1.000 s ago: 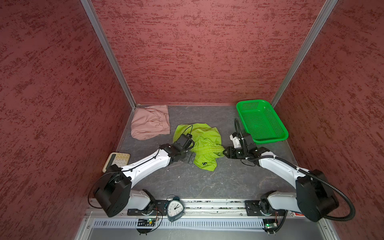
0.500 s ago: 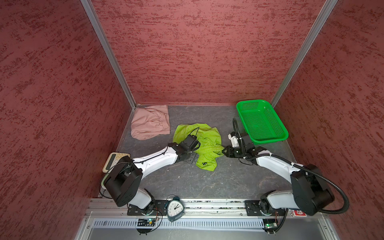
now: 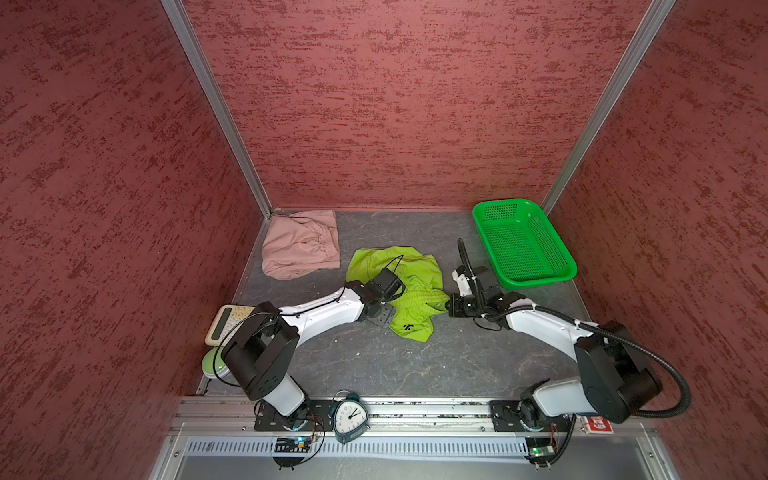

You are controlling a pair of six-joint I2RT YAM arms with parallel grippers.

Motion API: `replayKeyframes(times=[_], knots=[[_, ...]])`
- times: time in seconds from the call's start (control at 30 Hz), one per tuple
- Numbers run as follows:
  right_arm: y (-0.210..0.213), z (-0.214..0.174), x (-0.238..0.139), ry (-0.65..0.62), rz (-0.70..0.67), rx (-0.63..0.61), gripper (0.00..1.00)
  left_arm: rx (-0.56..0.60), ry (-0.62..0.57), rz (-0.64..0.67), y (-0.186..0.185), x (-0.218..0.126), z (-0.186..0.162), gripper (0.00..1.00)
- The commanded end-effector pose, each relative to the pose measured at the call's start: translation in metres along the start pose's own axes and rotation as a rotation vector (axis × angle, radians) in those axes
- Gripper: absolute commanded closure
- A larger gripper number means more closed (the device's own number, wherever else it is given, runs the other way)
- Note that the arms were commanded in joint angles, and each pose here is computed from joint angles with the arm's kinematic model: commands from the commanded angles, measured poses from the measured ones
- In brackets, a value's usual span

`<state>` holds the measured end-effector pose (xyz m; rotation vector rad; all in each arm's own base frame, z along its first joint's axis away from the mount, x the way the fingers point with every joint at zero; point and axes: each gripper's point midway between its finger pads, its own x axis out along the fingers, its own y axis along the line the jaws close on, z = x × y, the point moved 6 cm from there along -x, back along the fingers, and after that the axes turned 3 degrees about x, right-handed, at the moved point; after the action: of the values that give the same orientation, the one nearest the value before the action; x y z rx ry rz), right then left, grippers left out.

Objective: Fold and stack the shorts
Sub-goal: 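Grasp the lime-green shorts' waistband with both grippers at its two ends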

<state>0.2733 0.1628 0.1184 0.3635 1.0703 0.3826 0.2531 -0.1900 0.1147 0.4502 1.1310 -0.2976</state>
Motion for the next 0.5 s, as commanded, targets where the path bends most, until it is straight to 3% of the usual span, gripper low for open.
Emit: replayKeyframes(times=[0.0, 0.1, 0.3, 0.4, 0.47], knots=[[0.023, 0.033, -0.027, -0.129, 0.051, 0.02, 1.0, -0.013, -0.026, 0.068, 0.013, -0.009, 0.003, 0.1], [0.032, 0.042, -0.033, -0.149, 0.114, 0.044, 1.0, -0.037, -0.033, 0.079, 0.021, -0.006, 0.009, 0.1], [0.029, 0.04, -0.031, -0.139, 0.109, 0.051, 1.0, -0.038, -0.057, 0.093, 0.026, -0.007, 0.023, 0.14], [0.03, 0.042, -0.038, -0.158, 0.115, 0.048, 1.0, -0.054, -0.041, 0.109, 0.029, -0.004, 0.02, 0.23], [0.032, 0.046, -0.045, -0.183, 0.114, 0.037, 1.0, -0.069, -0.042, 0.112, 0.031, -0.003, 0.019, 0.35]])
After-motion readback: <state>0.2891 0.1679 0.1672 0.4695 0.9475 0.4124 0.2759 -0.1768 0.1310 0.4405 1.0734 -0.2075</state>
